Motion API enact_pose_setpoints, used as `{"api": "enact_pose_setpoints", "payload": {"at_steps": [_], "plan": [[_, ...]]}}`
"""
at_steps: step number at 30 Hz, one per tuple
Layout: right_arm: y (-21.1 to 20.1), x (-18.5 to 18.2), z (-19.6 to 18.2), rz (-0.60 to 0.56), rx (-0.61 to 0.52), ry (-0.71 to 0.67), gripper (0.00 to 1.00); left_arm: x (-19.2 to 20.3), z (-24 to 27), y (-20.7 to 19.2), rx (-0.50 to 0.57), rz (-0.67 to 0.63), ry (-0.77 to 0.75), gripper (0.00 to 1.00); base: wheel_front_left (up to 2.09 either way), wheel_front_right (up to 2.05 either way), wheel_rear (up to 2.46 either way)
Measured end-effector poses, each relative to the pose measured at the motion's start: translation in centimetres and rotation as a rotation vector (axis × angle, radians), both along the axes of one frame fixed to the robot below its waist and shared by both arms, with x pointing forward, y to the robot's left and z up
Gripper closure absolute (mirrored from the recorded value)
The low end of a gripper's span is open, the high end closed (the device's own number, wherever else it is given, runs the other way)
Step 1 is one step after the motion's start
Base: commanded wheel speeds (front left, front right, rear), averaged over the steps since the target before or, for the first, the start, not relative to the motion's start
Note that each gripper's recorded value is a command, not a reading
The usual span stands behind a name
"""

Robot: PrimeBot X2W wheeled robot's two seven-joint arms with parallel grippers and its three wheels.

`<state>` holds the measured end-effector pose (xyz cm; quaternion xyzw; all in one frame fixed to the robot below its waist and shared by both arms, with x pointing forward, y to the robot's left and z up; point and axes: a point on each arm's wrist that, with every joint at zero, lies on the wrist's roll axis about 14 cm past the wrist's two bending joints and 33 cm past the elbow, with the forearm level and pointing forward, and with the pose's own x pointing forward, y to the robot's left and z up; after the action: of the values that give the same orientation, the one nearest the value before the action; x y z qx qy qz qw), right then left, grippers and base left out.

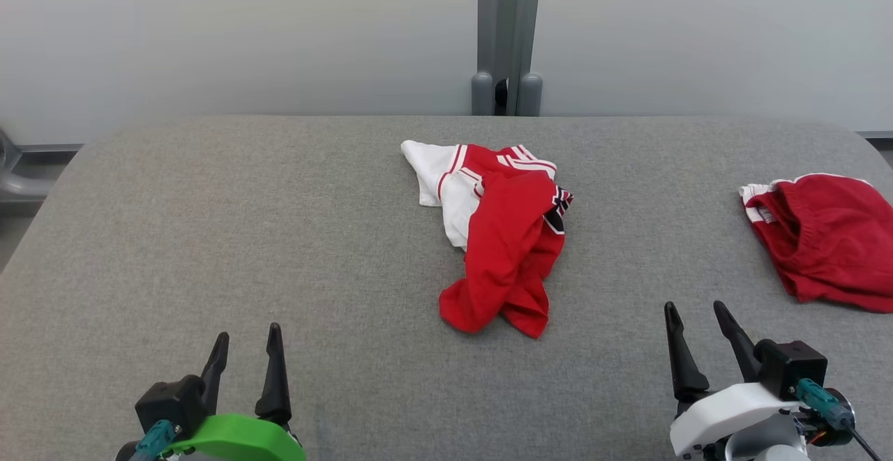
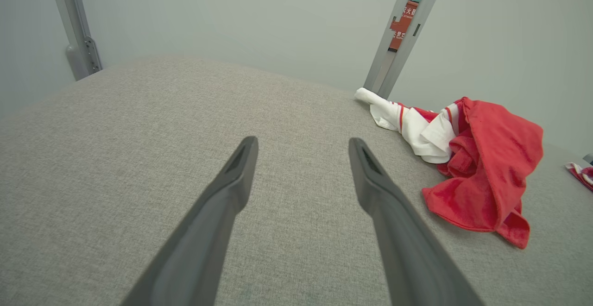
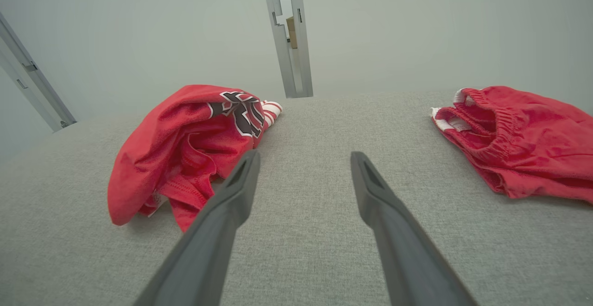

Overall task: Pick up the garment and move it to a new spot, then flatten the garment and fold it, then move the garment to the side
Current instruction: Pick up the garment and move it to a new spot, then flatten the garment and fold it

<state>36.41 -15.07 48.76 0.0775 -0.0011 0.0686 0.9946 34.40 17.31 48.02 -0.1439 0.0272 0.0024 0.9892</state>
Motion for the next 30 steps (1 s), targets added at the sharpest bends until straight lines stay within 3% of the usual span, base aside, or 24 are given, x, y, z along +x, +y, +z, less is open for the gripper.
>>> {"api": "enact_pose_setpoints", "payload": {"at_steps": [22,30], "plan": [[0.2,0.4,-0.4,0.009,-0.013,0.011,0.0,-0.1,-0.4,0.3,-0.002,0.017,0.013,0.0,0.0,0.0,0.0],[4.6,3.1,1.7,0.138,-0.035,-0.032,0.0,-0.4,-0.8,0.8,-0.003,0.036,0.023,0.0,0.0,0.0,0.0]]}}
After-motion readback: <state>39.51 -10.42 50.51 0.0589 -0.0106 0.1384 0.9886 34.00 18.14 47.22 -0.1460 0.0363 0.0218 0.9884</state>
